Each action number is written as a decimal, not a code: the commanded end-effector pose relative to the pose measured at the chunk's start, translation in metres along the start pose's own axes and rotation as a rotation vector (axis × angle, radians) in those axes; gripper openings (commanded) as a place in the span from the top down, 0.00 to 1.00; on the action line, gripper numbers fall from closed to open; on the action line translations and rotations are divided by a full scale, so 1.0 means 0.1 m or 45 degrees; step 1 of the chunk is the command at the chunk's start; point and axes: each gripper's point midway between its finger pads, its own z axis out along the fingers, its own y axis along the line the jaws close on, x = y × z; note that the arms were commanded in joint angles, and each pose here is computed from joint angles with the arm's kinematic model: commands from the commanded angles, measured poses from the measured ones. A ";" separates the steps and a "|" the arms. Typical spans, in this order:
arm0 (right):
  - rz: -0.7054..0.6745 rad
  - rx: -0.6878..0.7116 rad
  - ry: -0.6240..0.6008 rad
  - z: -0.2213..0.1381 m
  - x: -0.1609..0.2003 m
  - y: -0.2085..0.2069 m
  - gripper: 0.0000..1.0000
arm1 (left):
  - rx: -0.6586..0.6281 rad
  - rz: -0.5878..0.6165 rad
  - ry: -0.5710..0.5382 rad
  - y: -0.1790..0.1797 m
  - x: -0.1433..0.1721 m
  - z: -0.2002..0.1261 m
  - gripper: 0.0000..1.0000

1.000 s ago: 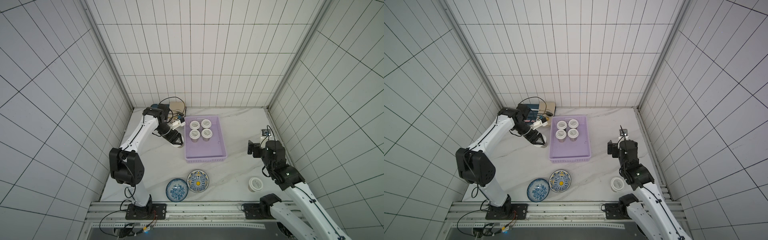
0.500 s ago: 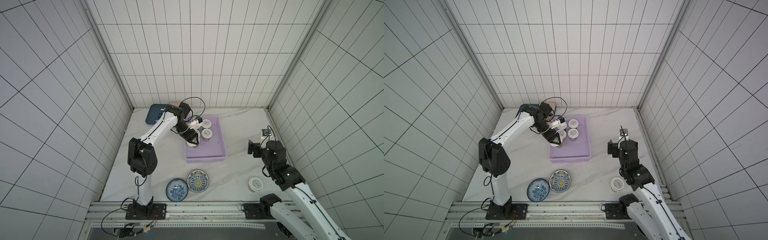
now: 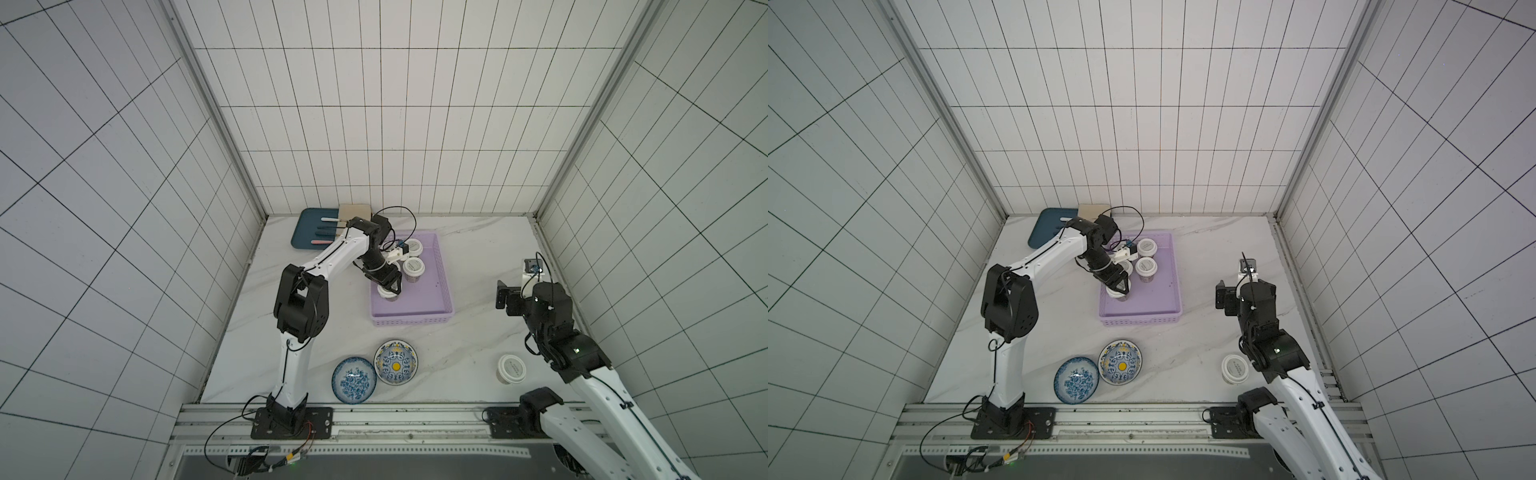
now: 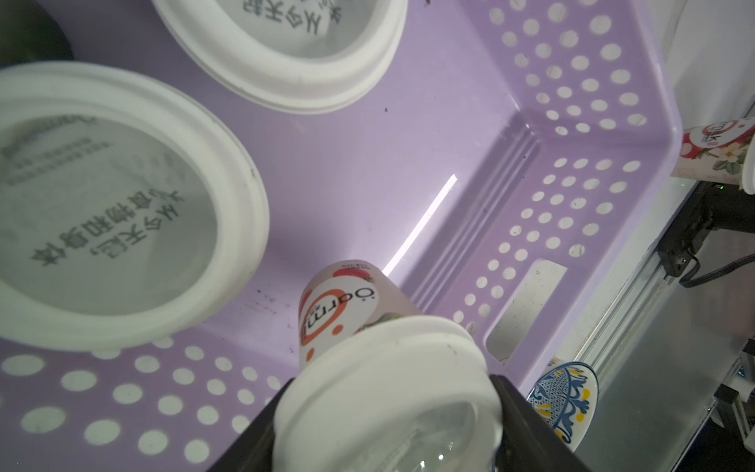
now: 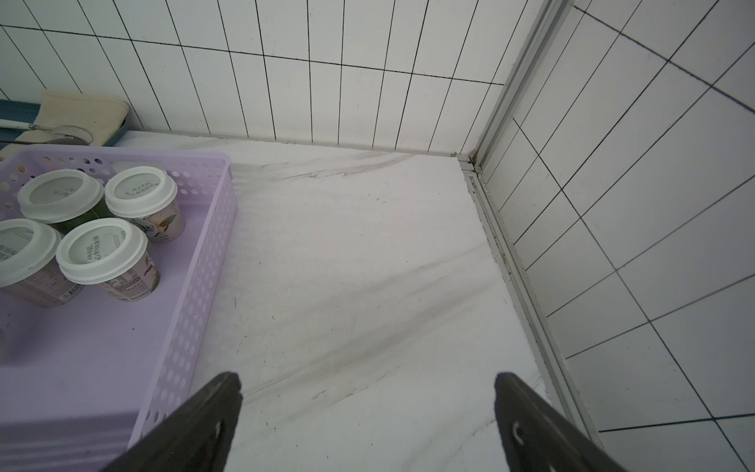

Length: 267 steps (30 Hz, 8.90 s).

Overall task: Put the yogurt in the basket
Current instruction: Place the yogurt in the basket, then pick up the yogurt from the center of the board, then place the yogurt in the basket.

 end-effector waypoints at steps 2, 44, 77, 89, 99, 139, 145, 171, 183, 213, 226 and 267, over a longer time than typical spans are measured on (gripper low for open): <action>-0.007 -0.001 -0.016 0.01 0.02 0.02 0.01 | -0.028 -0.015 0.001 0.10 -0.07 0.14 0.30; 0.021 -0.002 0.031 -0.01 0.03 0.02 0.01 | -0.174 0.027 -0.180 -0.10 -0.15 -0.57 0.02; 0.839 0.074 1.191 -0.83 1.32 0.03 0.01 | -0.274 -0.398 -1.058 0.20 0.59 -1.66 0.02; 0.796 0.111 1.439 -1.03 1.67 0.07 0.01 | -0.302 -0.622 -1.310 0.62 0.99 -2.04 0.02; 0.721 0.037 1.594 -0.96 1.87 0.28 0.01 | -0.397 -0.667 -1.368 0.82 1.17 -2.16 0.02; 0.464 -0.052 1.555 -0.67 1.86 0.59 0.06 | -0.413 -0.672 -1.374 0.88 1.21 -2.14 0.02; 0.442 -0.001 1.563 -0.73 1.90 0.50 0.02 | -0.412 -0.669 -1.379 0.88 1.21 -2.14 0.02; 0.266 -0.055 1.723 -1.00 2.15 0.64 0.05 | -0.408 -0.670 -1.380 0.90 1.23 -2.11 0.02; 0.192 -0.109 1.708 -0.96 2.15 0.81 0.14 | -0.412 -0.670 -1.384 0.89 1.23 -2.12 0.02; 0.010 -0.112 1.593 -0.80 1.55 0.81 0.20 | -0.427 -0.683 -1.377 0.92 1.25 -2.13 0.02; -0.069 -0.193 1.423 -0.59 0.73 0.97 0.21 | -0.431 -0.687 -1.378 0.92 1.25 -2.13 0.02; -0.087 -0.435 1.406 0.79 0.58 2.68 0.20 | -0.474 -0.666 -1.408 0.91 1.33 -2.19 0.02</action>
